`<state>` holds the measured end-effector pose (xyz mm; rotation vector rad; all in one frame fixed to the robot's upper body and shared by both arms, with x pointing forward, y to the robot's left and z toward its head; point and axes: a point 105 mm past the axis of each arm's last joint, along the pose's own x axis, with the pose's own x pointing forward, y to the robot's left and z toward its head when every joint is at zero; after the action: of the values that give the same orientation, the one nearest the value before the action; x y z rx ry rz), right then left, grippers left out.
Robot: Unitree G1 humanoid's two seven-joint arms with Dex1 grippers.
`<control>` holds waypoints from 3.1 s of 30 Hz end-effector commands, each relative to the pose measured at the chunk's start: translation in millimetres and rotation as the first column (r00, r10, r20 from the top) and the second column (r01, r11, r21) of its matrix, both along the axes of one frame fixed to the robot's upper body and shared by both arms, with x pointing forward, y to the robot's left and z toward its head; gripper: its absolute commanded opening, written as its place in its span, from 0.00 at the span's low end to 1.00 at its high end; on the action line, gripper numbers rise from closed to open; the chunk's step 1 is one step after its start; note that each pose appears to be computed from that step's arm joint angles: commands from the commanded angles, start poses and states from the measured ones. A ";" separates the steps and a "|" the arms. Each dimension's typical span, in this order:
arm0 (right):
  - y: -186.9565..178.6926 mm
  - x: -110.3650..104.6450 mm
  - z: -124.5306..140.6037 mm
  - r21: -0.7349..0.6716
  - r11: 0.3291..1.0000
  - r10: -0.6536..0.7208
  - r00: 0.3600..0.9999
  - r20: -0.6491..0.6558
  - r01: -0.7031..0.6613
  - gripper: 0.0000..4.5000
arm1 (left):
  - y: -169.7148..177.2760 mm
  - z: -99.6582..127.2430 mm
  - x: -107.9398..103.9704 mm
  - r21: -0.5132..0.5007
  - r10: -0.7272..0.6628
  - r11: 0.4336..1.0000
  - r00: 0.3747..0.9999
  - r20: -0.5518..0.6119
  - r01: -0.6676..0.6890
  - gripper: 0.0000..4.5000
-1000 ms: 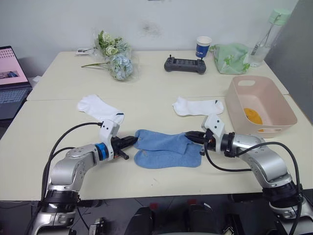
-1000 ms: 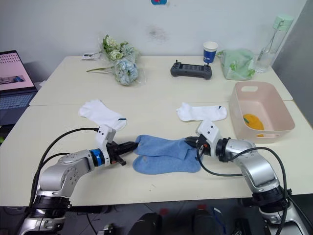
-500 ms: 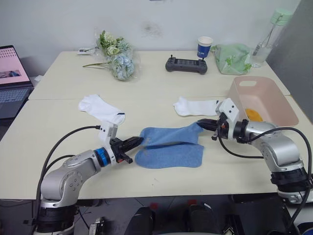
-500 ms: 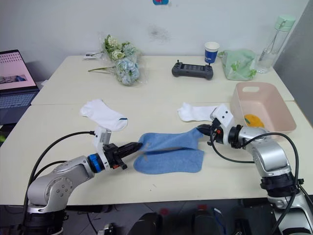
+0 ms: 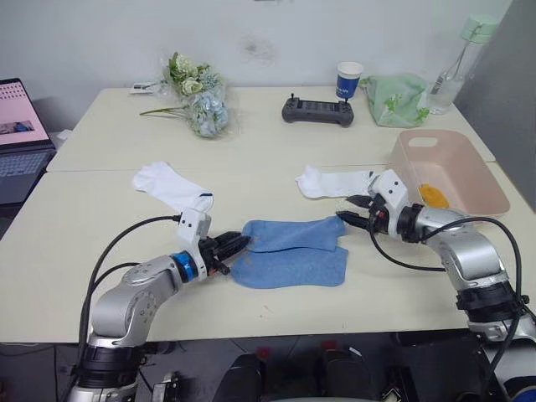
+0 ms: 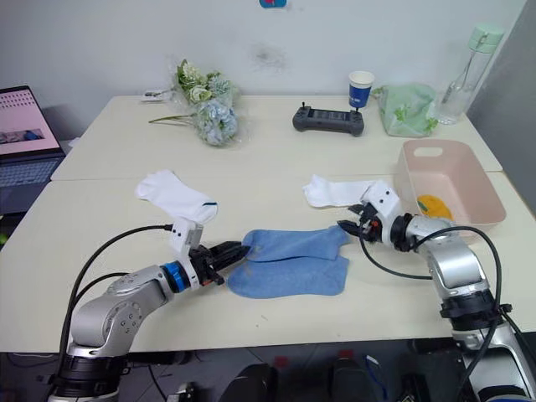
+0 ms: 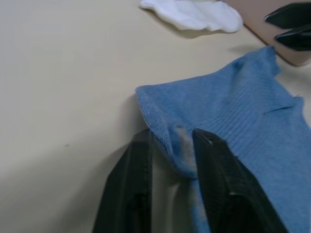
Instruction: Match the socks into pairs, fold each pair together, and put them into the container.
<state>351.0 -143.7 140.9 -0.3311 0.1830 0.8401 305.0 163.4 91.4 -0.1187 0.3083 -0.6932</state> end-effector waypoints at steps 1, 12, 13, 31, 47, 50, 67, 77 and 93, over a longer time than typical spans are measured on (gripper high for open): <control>12.0 -20.5 27.8 0.018 0.993 0.115 0.991 0.074 -0.117 0.79 | 19.9 18.9 5.3 0.038 0.028 0.999 0.996 0.088 -0.031 0.57; 46.4 -65.4 -22.0 -0.210 0.928 0.327 0.942 0.070 -0.307 0.79 | -7.3 31.5 -11.4 0.405 -0.379 0.882 0.871 0.312 0.239 0.71; 47.8 -65.0 -23.8 -0.214 0.929 0.324 0.943 0.076 -0.302 0.79 | -12.6 30.5 -11.4 0.422 -0.400 0.872 0.859 0.321 0.248 0.71; 41.2 -43.5 -40.5 -0.315 0.922 0.275 0.954 0.118 -0.227 0.36 | -29.4 -9.5 6.5 0.521 -0.458 0.806 0.853 0.250 0.280 0.51; 44.2 -36.3 -10.9 -0.138 0.972 0.207 0.972 0.109 -0.191 0.00 | -33.3 12.9 12.1 0.391 -0.395 0.879 0.876 0.278 0.273 0.00; 46.5 -41.7 -9.6 -0.148 0.961 0.248 0.964 0.092 -0.233 0.00 | -33.7 12.5 4.9 0.377 -0.428 0.867 0.875 0.228 0.326 0.00; 47.8 -49.7 -12.0 -0.149 0.952 0.279 0.957 0.074 -0.266 0.00 | -31.6 6.8 -16.7 0.378 -0.446 0.846 0.887 0.117 0.376 0.00; 49.7 -49.6 -11.0 -0.147 0.951 0.286 0.955 0.079 -0.273 0.00 | -33.3 9.0 -8.0 0.399 -0.434 0.852 0.883 0.178 0.338 0.33; 51.7 -49.0 -4.6 -0.121 0.956 0.280 0.956 0.090 -0.269 0.00 | -34.9 2.4 -4.8 0.421 -0.472 0.827 0.867 0.159 0.373 0.00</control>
<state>302.9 -96.7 117.6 -0.5086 0.1563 1.0815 299.9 131.4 86.3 0.4083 0.2492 -1.0584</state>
